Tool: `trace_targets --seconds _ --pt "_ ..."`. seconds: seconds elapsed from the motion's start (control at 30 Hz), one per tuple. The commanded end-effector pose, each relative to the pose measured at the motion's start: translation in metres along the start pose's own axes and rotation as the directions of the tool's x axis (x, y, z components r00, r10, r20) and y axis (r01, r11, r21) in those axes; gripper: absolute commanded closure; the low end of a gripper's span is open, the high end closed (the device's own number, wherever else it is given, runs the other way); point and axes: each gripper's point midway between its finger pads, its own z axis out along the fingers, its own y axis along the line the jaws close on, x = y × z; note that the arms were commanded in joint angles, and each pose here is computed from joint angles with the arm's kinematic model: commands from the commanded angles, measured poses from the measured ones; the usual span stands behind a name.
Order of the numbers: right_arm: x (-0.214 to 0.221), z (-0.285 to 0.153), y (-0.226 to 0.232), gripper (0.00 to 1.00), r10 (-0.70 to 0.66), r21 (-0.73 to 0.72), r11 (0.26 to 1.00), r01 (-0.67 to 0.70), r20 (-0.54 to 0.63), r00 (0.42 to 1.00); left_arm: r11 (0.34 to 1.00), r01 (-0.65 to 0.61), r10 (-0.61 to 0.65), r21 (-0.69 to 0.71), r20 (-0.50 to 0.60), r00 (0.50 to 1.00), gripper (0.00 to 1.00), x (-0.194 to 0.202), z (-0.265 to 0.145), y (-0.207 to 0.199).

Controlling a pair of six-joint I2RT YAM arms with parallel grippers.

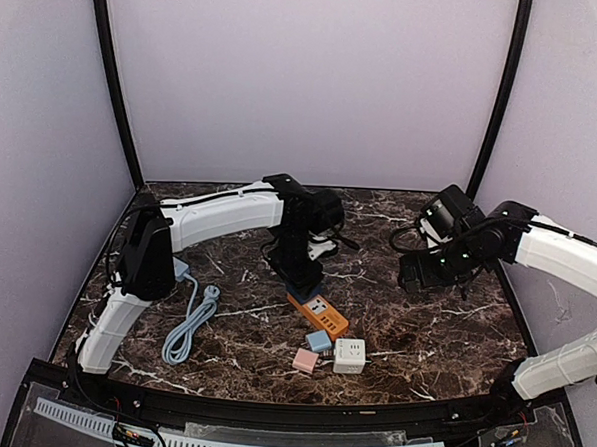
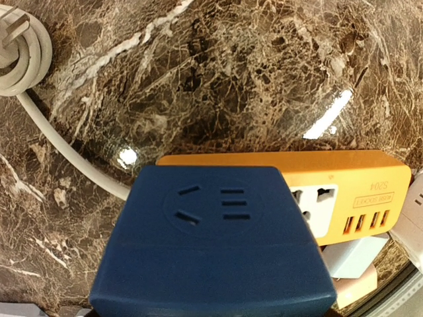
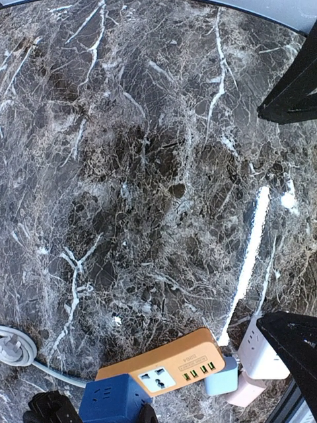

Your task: Insert the plug

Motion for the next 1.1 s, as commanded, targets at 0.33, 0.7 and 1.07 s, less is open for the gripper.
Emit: trace_targets --seconds 0.33,0.7,1.07 --pt "0.002 0.005 0.002 0.01 -0.016 -0.005 1.000 0.016 -0.014 1.000 1.000 0.014 -0.010 0.019 -0.180 0.984 0.99 0.044 0.028 -0.006" --pt "0.001 0.008 0.005 0.01 -0.013 -0.011 1.000 0.013 -0.029 0.999 1.000 -0.008 0.012 0.017 -0.207 0.978 0.99 0.047 0.044 -0.003" --pt "-0.001 0.008 0.006 0.01 0.008 -0.013 1.000 -0.009 -0.029 1.000 0.999 -0.018 0.025 0.031 -0.230 0.973 0.99 0.050 0.047 0.007"
